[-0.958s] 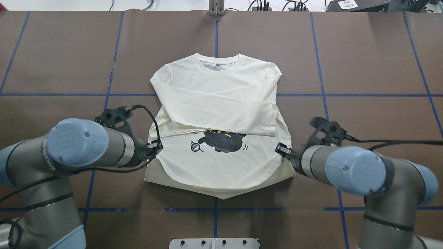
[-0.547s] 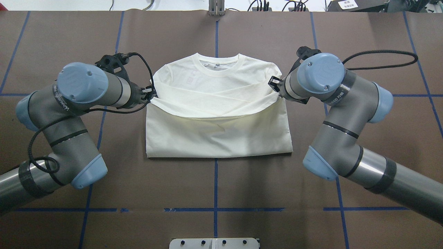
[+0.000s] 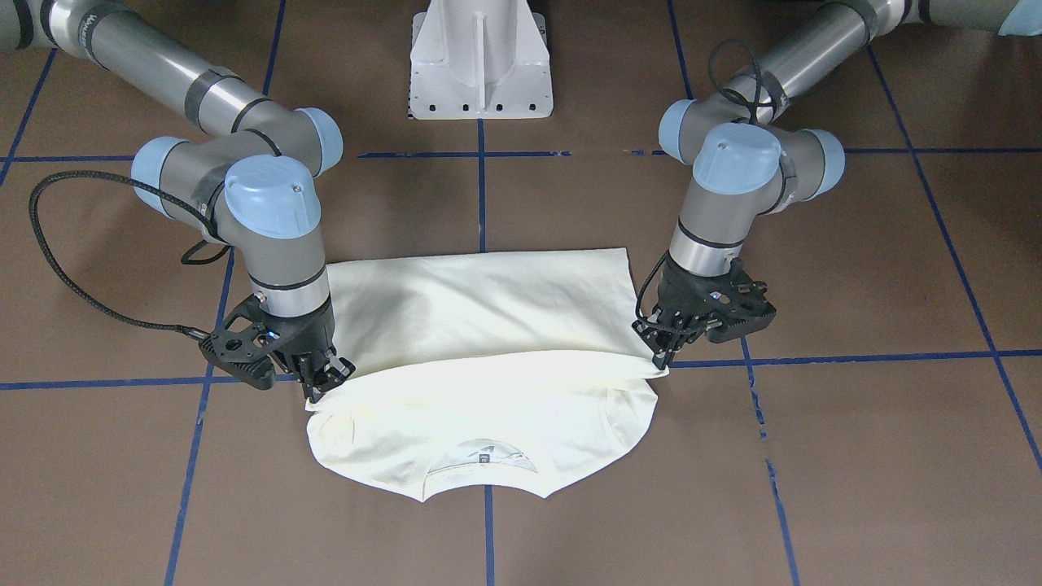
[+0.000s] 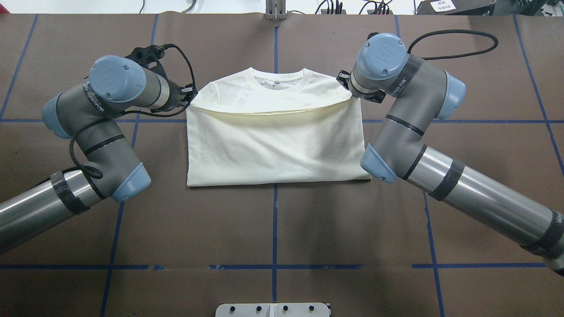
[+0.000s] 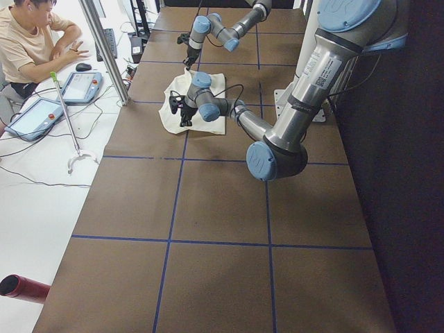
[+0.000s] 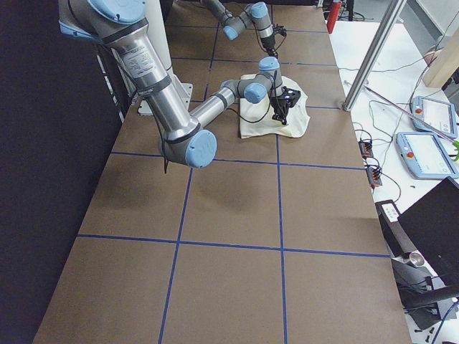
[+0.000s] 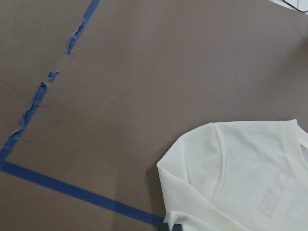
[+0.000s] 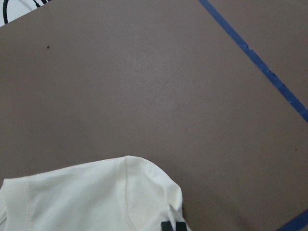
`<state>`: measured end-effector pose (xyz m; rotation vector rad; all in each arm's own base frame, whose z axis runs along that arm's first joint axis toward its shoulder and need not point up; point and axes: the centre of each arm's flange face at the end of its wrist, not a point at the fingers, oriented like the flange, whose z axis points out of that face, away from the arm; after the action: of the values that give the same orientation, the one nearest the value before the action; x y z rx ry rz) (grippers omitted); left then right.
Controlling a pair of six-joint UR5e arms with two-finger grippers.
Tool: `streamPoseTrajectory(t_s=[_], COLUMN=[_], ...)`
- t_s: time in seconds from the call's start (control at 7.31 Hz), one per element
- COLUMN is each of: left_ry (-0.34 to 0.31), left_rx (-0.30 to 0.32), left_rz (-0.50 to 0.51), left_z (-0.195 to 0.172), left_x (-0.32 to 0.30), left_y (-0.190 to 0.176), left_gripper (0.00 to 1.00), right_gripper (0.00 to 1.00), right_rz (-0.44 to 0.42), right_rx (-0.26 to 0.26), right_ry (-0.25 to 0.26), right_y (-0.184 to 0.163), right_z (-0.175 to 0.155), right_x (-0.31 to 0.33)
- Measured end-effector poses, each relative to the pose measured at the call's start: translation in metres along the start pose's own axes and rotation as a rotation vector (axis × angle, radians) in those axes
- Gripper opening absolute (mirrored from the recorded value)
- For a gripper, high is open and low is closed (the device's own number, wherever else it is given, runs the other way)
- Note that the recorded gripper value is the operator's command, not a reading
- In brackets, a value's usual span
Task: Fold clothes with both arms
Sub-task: 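Release the hem and raise both grippers away from the folded shirt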
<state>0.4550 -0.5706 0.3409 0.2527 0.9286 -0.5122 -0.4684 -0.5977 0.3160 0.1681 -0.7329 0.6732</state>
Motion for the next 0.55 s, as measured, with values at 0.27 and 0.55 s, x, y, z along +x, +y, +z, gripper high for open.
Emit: streamPoseTrajectory(t_s=[0.27,0.55], left_ry=[-0.002,0.005], left_rx=[0.03,0.038], left_rz=[0.0,-0.001], left_z=[0.022,0.024], left_x=[-0.009,-0.006], left_y=[-0.007,-0.009], left_gripper=[0.02,0.07], right_gripper=[0.0,0.0], right_rz=[-0.003,-0.005], right_rx=[0.007,0.01], right_ry=[0.016,0.029], right_y=[-0.01,-0.012], right_z=[0.018,0.026], right_x=[0.0,-0.001])
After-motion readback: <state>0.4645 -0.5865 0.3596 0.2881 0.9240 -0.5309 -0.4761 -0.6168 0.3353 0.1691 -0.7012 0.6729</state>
